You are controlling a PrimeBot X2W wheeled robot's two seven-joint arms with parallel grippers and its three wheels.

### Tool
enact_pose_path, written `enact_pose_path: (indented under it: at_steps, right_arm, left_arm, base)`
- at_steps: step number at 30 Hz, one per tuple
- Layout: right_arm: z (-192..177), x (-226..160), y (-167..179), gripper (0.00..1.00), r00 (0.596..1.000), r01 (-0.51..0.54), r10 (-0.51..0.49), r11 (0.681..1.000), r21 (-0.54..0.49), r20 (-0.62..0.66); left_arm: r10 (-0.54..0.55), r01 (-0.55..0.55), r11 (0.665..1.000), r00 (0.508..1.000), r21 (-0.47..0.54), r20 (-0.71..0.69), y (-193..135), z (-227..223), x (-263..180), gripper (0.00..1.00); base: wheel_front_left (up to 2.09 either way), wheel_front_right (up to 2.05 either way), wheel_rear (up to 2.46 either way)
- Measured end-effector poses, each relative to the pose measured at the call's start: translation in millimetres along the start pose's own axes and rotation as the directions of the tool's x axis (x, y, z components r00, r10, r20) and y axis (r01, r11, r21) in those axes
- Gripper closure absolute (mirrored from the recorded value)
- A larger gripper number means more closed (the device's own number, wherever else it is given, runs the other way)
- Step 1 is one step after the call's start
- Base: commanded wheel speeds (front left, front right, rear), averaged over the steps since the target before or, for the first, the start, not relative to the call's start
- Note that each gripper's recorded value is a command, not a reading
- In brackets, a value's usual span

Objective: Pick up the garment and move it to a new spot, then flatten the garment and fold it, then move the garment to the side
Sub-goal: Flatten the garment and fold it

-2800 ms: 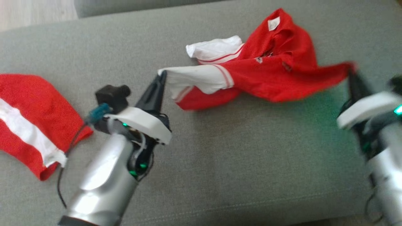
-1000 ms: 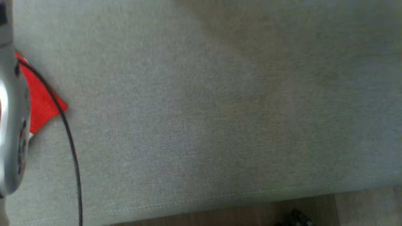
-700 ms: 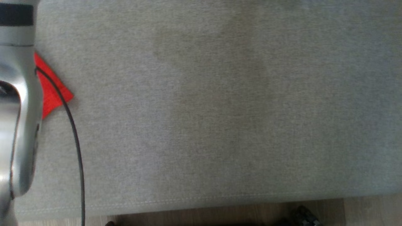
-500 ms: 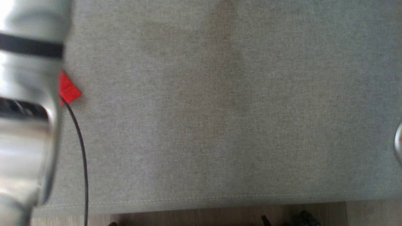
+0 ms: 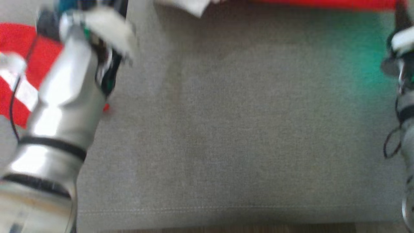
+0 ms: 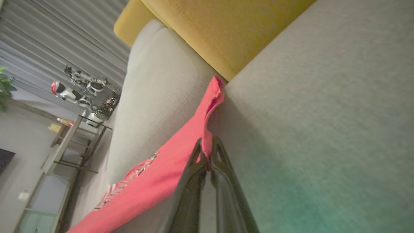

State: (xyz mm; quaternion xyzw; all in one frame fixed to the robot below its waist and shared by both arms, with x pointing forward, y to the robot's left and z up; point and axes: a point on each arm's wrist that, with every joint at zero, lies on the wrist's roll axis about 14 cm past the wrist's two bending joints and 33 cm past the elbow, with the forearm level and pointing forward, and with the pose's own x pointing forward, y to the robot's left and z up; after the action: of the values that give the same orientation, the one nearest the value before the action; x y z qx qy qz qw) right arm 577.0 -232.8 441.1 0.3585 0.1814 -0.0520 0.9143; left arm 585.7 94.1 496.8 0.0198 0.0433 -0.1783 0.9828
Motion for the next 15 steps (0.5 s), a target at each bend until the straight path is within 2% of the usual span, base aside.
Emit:
enact_pose_path:
  at_steps: [11,15]
  right_arm:
    - [-20.9,-57.9,-16.8,1.00,0.993,0.030,-0.043,0.993,-0.112,-0.107]
    - [-38.1,-82.6,-25.4,1.00,0.983,0.028,-0.058,0.986,-0.167,-0.174]
  left_arm:
    - [-0.049,0.059,0.997,0.985,0.059,-0.168,-11.2,-49.4,-81.1,1.00]
    - [-0.068,0.078,0.996,0.968,0.032,-0.241,-20.4,-69.9,-112.4,1.00]
  base:
    - [0.00,0.00,0.00]
    - [0.00,0.00,0.00]
